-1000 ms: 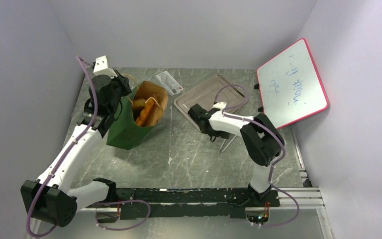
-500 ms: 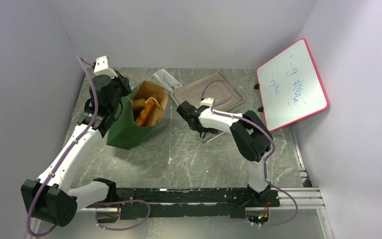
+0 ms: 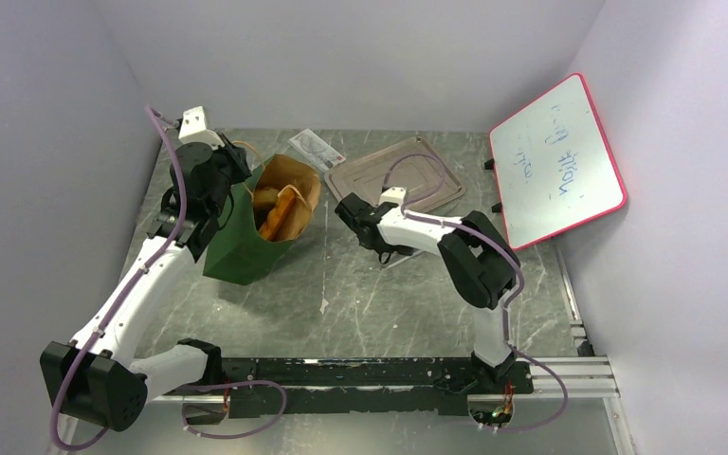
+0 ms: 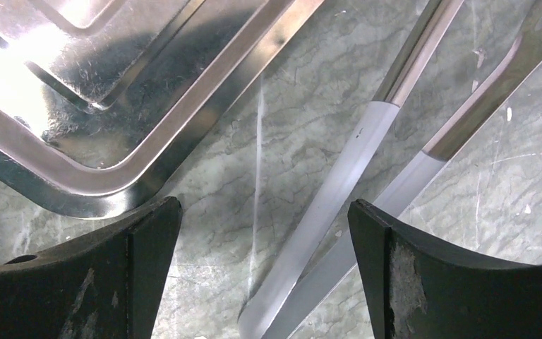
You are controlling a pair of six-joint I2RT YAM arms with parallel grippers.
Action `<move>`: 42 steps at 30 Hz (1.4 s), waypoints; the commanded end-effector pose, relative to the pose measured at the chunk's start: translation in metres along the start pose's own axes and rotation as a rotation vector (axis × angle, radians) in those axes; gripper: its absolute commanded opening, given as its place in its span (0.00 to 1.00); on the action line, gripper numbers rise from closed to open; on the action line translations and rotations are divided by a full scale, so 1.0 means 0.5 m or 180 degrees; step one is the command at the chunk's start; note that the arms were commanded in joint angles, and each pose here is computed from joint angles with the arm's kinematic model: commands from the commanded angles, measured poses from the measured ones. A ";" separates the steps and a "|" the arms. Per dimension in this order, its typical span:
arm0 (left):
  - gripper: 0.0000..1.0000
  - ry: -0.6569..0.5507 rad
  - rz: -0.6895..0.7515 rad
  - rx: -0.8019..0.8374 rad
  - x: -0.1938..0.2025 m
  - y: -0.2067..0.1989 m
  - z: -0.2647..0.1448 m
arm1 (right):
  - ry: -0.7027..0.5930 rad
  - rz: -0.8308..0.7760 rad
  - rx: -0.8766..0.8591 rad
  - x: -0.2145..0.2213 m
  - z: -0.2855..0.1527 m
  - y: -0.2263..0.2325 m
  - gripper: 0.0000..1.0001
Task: Take the fake bread out of the paper bag
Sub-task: Pick up the clamp at the center of the board.
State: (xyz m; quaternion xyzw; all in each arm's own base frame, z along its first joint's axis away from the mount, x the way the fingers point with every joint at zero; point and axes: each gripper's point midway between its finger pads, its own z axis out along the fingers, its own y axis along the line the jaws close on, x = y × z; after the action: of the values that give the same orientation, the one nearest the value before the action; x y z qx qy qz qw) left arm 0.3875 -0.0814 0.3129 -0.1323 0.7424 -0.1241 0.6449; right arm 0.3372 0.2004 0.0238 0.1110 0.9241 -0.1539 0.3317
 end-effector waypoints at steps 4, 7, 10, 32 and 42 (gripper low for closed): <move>0.07 -0.0109 -0.0079 0.0055 -0.024 -0.004 -0.011 | 0.0045 0.0161 -0.0057 0.025 -0.003 -0.011 0.83; 0.07 -0.0124 -0.0078 0.0053 -0.029 -0.003 -0.017 | 0.0040 0.0206 -0.0055 0.030 -0.002 -0.019 0.67; 0.07 -0.0132 -0.0088 0.0062 -0.032 -0.004 -0.020 | 0.0070 0.0226 -0.0058 0.043 -0.004 -0.031 0.47; 0.07 -0.0115 -0.0011 0.0026 -0.032 0.005 -0.037 | -0.0552 -0.0712 -0.0161 0.191 -0.229 -0.012 0.05; 0.07 -0.0171 0.0013 -0.0029 -0.045 0.011 -0.042 | -0.0921 -0.1109 -0.0184 0.234 -0.313 -0.010 0.00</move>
State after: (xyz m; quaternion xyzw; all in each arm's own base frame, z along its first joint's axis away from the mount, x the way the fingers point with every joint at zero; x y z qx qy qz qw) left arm 0.3735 -0.0771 0.3253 -0.1308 0.7354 -0.1259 0.6529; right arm 0.1548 0.2720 0.0438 -0.0819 0.9010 -0.1694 0.3910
